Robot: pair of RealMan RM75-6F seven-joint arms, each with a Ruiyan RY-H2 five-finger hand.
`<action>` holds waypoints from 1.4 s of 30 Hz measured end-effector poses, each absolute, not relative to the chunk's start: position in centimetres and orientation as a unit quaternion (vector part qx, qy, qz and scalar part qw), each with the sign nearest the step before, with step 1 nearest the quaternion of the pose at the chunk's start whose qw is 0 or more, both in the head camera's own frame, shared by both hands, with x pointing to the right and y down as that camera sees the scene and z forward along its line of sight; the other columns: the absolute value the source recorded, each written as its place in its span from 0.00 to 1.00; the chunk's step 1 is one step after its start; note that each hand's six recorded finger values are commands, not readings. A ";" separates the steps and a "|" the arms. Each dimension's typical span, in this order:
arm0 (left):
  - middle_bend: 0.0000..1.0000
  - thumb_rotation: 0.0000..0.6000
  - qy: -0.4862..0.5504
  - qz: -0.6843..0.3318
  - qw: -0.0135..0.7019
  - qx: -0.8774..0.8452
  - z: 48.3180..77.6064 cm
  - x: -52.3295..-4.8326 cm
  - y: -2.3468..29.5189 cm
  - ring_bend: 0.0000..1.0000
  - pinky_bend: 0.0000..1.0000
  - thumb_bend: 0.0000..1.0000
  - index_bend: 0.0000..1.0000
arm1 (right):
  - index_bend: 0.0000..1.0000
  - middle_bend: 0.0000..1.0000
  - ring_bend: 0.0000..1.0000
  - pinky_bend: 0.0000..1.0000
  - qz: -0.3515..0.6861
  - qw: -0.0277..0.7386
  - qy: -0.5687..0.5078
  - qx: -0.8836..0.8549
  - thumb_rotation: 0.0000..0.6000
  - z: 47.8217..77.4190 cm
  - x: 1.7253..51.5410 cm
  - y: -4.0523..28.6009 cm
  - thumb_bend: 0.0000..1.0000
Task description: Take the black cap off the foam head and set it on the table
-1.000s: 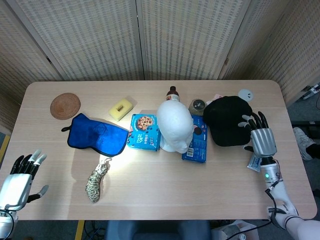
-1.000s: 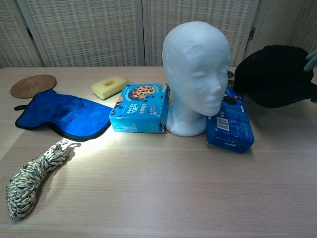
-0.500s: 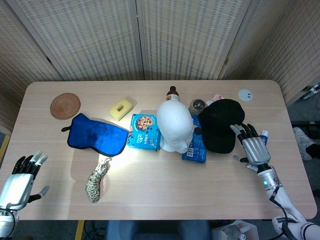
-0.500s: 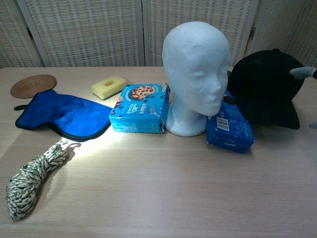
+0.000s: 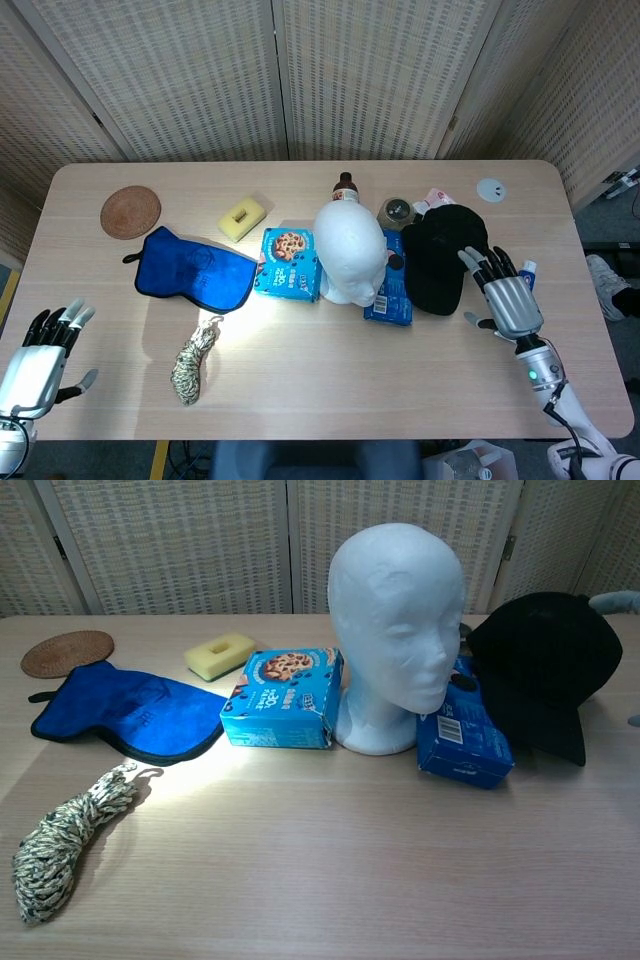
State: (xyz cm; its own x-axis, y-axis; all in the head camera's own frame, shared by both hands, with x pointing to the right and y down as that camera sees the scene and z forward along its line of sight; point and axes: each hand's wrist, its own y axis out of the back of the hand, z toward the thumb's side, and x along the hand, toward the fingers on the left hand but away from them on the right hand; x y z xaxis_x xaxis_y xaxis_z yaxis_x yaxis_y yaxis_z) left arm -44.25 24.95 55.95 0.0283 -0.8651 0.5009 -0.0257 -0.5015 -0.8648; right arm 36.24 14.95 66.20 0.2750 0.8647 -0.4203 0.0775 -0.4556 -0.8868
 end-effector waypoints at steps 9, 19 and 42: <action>0.05 1.00 0.366 -0.598 0.361 -0.615 55.7 -44.5 24.3 0.07 0.01 0.20 0.12 | 0.00 0.03 0.00 0.00 0.504 0.431 -0.374 -0.648 1.00 62.3 37.1 14.4 0.00; 0.05 1.00 0.372 -0.595 0.373 -0.606 55.9 -44.3 23.5 0.07 0.02 0.20 0.12 | 0.00 0.08 0.00 0.00 0.550 0.447 -0.405 -0.577 1.00 56.3 40.7 15.3 0.00; 0.05 1.00 0.373 -0.590 0.379 -0.607 56.0 -43.8 23.2 0.07 0.01 0.20 0.12 | 0.00 0.09 0.00 0.00 0.595 0.389 -0.387 -0.588 1.00 54.8 43.4 19.8 0.00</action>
State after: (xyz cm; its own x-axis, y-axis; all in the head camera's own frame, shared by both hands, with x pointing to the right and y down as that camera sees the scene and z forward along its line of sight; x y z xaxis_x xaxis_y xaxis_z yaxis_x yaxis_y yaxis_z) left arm -43.79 23.17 56.05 0.0238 -0.9005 0.4343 -0.0065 -0.4345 -0.9006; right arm 43.39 19.77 54.85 -0.0065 0.9171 -0.3985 -0.0082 -0.3985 -0.9171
